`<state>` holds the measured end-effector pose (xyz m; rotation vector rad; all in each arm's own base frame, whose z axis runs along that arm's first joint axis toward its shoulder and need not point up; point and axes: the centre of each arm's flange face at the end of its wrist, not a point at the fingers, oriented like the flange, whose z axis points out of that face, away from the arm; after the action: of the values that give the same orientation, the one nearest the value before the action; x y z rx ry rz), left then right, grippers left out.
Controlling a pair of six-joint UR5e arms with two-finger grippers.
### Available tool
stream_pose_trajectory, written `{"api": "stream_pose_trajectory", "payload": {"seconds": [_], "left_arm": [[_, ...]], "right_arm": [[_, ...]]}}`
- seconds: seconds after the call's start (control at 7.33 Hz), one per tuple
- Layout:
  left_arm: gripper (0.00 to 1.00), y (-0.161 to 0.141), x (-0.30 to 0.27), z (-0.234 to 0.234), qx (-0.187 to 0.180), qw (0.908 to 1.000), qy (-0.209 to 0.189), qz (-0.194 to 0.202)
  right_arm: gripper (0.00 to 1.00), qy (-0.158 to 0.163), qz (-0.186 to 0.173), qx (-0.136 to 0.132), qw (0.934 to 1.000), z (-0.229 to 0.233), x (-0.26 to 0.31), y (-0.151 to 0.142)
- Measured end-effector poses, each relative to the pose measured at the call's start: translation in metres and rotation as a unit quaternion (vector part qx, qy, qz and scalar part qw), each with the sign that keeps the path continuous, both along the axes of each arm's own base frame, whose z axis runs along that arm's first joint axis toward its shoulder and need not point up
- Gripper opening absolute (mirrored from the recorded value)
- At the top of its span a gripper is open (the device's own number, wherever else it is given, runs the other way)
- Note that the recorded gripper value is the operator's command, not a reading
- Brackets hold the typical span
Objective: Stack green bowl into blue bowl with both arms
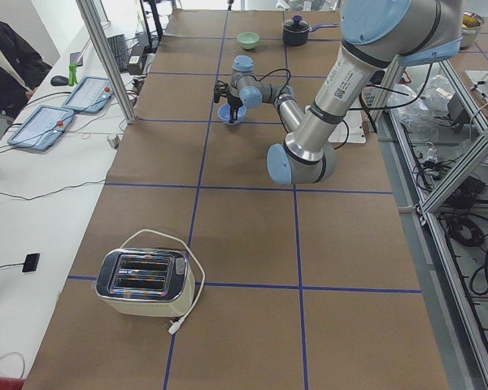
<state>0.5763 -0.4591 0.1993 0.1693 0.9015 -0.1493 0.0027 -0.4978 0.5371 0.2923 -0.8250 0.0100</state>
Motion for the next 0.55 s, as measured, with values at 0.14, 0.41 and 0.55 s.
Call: {"api": "stream_pose_trajectory", "payload": {"seconds": [0.14,0.41,0.55], "left_arm": [[0.48,0.0069,0.0039,-0.0009,0.001,1.0000,0.001,0.005],[0.97,0.0116,0.0052,-0.0010,0.003,1.0000,0.002,0.008],[0.98,0.0116,0.0044,-0.0003,0.006,1.0000,0.001,0.005]], "right_arm": [[1.00,0.000,0.000,0.000,1.0000,-0.0003,-0.0003,-0.0002],[1.00,0.000,0.000,0.000,1.0000,-0.0005,-0.0003,-0.0005],[1.00,0.000,0.000,0.000,1.0000,-0.0002,-0.0002,-0.0005]]}}
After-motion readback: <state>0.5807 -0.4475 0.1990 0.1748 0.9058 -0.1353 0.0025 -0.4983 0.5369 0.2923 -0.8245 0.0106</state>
